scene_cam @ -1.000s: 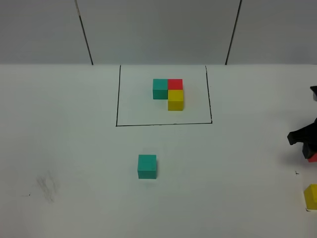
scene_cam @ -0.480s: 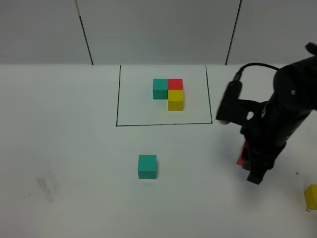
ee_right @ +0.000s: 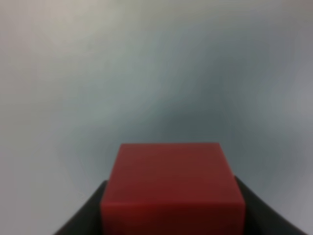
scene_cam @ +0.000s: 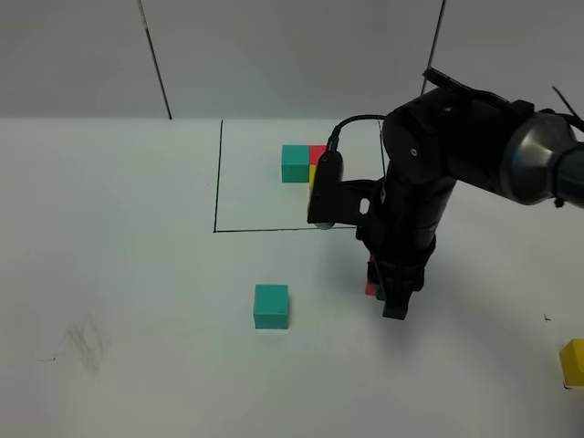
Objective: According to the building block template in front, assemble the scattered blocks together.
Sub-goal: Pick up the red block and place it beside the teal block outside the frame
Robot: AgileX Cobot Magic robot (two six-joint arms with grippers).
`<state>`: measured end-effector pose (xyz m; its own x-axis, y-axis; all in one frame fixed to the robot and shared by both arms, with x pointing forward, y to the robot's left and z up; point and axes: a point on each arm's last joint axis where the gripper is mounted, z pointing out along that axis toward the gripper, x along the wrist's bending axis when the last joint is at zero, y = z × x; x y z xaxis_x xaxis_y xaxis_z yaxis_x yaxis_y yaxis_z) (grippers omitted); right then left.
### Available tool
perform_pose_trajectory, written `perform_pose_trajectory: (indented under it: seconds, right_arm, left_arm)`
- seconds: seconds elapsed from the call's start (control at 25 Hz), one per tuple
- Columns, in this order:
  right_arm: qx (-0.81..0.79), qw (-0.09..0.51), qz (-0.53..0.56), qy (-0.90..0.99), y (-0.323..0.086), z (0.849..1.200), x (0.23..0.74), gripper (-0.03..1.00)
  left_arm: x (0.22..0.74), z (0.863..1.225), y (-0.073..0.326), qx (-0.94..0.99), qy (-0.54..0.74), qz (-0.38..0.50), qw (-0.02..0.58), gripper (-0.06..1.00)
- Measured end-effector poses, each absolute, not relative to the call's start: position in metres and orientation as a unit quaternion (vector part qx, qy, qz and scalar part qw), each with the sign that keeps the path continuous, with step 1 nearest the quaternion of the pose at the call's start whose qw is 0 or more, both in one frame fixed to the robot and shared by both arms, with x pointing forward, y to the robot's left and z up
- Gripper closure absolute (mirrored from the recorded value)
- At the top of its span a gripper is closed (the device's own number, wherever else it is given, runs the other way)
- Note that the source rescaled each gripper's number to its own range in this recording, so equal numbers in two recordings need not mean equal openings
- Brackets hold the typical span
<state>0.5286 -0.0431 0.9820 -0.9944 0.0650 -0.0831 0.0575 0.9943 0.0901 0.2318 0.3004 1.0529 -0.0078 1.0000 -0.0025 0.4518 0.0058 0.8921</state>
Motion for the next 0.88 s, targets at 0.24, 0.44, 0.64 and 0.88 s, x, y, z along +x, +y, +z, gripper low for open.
perform_pose_trajectory:
  seconds: [0.24,0.44,0.64,0.88]
  right_arm:
    - [-0.029,0.039,0.036,0.998,-0.020,0.974,0.523,0.92]
    - [-0.031,0.045,0.054,0.997,-0.008,0.966,0.525,0.92]
    - [-0.036,0.044,0.056,0.997,0.005,0.957,0.528,0.92]
    - [-0.044,0.042,0.058,0.997,0.017,0.954,0.530,0.92]
  left_arm:
    - [0.232,1.053,0.300,0.600,0.605,0.371,0.370,0.13]
    - [0.232,1.053,0.300,0.600,0.605,0.371,0.370,0.13]
    - [0.232,1.053,0.300,0.600,0.605,0.371,0.370,0.13]
    - [0.232,1.053,0.300,0.600,0.605,0.371,0.370,0.13]
